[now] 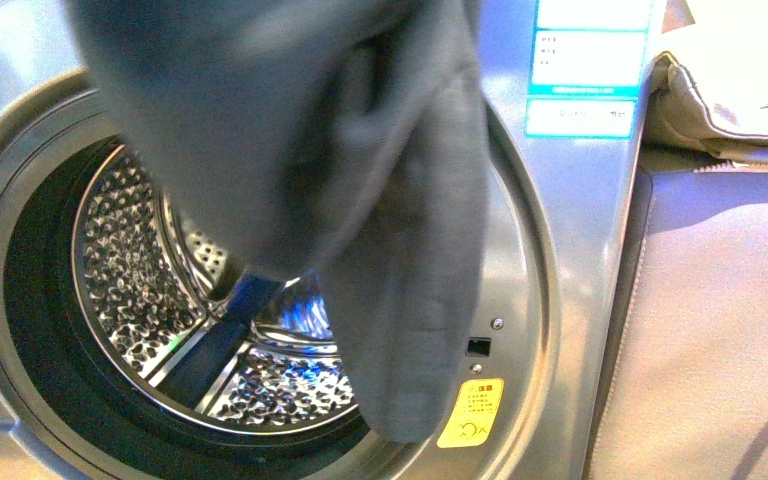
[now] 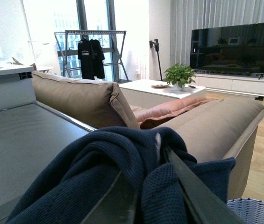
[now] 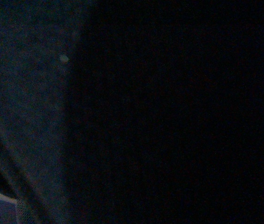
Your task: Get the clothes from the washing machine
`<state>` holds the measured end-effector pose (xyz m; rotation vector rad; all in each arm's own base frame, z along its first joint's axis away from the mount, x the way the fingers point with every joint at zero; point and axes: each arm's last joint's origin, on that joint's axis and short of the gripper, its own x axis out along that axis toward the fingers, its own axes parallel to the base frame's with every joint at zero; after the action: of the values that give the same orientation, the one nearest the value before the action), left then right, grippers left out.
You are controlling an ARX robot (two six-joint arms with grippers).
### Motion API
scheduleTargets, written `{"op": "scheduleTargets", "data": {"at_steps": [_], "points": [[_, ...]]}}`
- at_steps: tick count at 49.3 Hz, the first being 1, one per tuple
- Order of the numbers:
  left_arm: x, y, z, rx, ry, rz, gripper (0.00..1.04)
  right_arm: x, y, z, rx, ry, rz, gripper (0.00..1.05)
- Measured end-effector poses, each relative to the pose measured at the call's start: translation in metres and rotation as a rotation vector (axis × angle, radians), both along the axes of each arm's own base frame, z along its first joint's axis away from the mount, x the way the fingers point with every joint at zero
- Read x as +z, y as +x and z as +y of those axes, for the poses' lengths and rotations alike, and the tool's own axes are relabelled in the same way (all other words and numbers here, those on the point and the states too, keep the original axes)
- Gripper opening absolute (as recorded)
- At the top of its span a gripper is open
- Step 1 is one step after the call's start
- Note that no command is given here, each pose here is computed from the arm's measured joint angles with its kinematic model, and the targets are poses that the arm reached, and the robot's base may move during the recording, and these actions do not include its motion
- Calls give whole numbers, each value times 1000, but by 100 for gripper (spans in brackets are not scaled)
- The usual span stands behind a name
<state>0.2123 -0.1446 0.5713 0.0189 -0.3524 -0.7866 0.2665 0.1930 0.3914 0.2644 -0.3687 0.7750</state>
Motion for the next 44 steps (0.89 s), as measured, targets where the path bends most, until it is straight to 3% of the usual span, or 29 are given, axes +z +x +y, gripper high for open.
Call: {"op": "scheduleTargets", "data": {"at_steps": [9, 25, 40, 44], "points": [[1, -1, 0, -3, -1, -3, 51, 0, -1, -29, -59, 42, -3, 12], [3, -2, 1, -3, -4, -9, 100, 18, -24, -119, -230, 128, -58, 10], [3, -2, 1, -3, -4, -9, 98, 35, -65, -206, -391, 162, -155, 10], [3, -2, 1, -3, -5, -9, 98, 36, -86, -242, -463, 142, -185, 10]]}}
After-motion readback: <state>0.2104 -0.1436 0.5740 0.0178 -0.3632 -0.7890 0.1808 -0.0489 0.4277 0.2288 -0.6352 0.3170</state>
